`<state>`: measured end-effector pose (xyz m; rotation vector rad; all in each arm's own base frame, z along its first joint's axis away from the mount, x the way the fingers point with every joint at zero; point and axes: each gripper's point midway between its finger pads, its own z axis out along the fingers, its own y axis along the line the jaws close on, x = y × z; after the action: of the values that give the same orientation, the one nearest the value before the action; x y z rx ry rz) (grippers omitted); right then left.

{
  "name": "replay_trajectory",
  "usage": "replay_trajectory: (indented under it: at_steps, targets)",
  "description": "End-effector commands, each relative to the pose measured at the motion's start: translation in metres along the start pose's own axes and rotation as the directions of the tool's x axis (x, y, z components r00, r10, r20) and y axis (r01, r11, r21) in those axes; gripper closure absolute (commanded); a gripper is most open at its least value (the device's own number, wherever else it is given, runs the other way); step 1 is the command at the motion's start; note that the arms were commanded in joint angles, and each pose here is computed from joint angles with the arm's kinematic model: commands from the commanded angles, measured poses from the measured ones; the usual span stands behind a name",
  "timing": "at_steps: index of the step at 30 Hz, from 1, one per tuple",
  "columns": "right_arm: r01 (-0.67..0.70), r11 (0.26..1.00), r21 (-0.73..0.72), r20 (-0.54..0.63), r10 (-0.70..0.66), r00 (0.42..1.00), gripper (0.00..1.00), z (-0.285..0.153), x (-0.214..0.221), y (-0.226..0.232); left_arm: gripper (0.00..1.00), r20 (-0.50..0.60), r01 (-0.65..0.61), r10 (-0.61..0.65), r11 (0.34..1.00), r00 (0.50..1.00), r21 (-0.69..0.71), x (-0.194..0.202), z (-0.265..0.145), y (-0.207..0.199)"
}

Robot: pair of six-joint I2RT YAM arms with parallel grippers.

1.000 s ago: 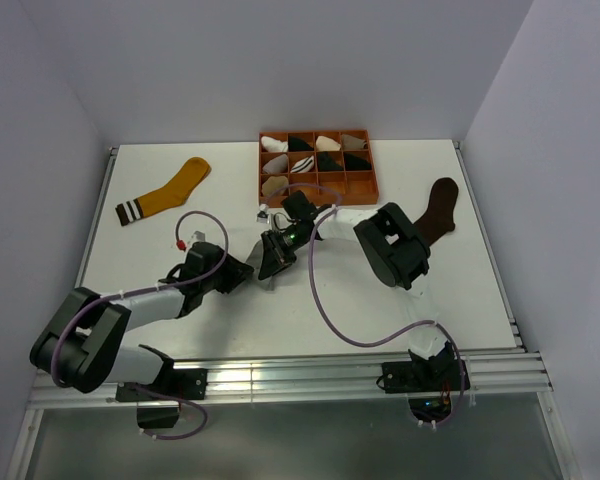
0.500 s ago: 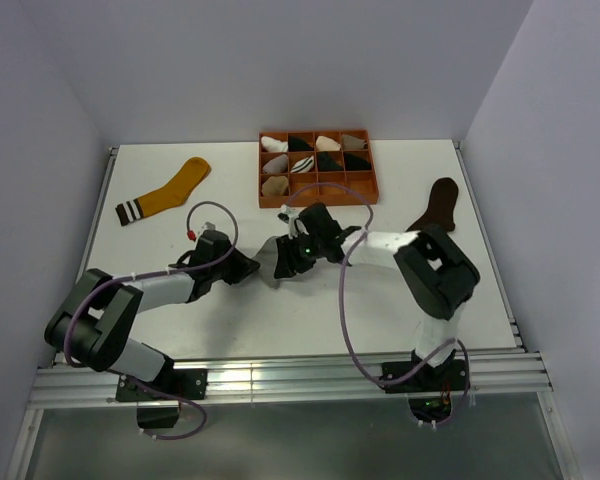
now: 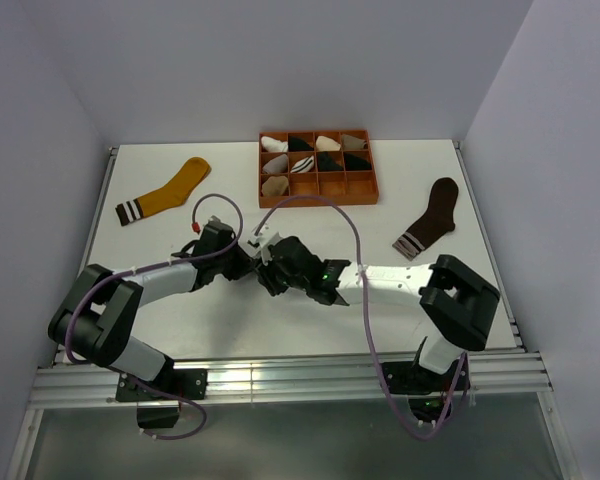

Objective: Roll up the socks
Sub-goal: Roll the sock at the center of the board.

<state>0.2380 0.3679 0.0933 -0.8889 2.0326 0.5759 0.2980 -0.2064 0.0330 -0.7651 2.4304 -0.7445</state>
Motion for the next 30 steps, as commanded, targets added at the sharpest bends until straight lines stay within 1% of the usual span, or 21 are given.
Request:
replay_trajectory:
  at_steps: [1,6,12,20,22,23,27,30]
  targets:
    - [0.044,0.998,0.055,0.040,-0.046,0.998,0.57,0.014,-0.017,0.000,0.87,-0.049,-0.070,0.060,0.972,0.997,-0.223,0.014,0.001,0.062]
    - [0.056,0.987,0.152,0.014,-0.059,0.998,0.57,0.028,-0.006,-0.017,0.87,-0.054,-0.075,0.065,0.975,0.996,-0.210,0.015,0.000,0.058]
    - [0.093,0.974,0.206,-0.021,-0.091,0.996,0.55,0.038,0.003,-0.027,0.87,-0.062,-0.084,0.073,0.976,0.995,-0.202,0.015,0.000,0.056]
    - [0.123,0.969,0.212,-0.025,-0.121,0.992,0.49,0.041,0.004,-0.030,0.87,-0.067,-0.092,0.080,0.976,0.995,-0.198,0.016,0.001,0.055]
    - [0.128,0.970,0.206,-0.043,-0.122,0.992,0.48,0.046,0.008,-0.029,0.87,-0.067,-0.098,0.086,0.976,0.994,-0.194,0.016,0.001,0.054]
    - [0.158,0.966,0.204,-0.057,-0.149,0.987,0.48,0.047,0.011,-0.030,0.87,-0.067,-0.098,0.086,0.976,0.994,-0.193,0.016,0.001,0.053]
    - [0.175,0.970,0.168,-0.113,-0.157,0.981,0.46,0.059,0.030,-0.026,0.87,-0.068,-0.108,0.096,0.976,0.993,-0.188,0.016,0.001,0.050]
    - [0.185,0.968,0.168,-0.159,-0.158,0.974,0.45,0.066,0.046,-0.028,0.87,-0.087,-0.115,0.102,0.979,0.991,-0.169,0.019,0.001,0.046]
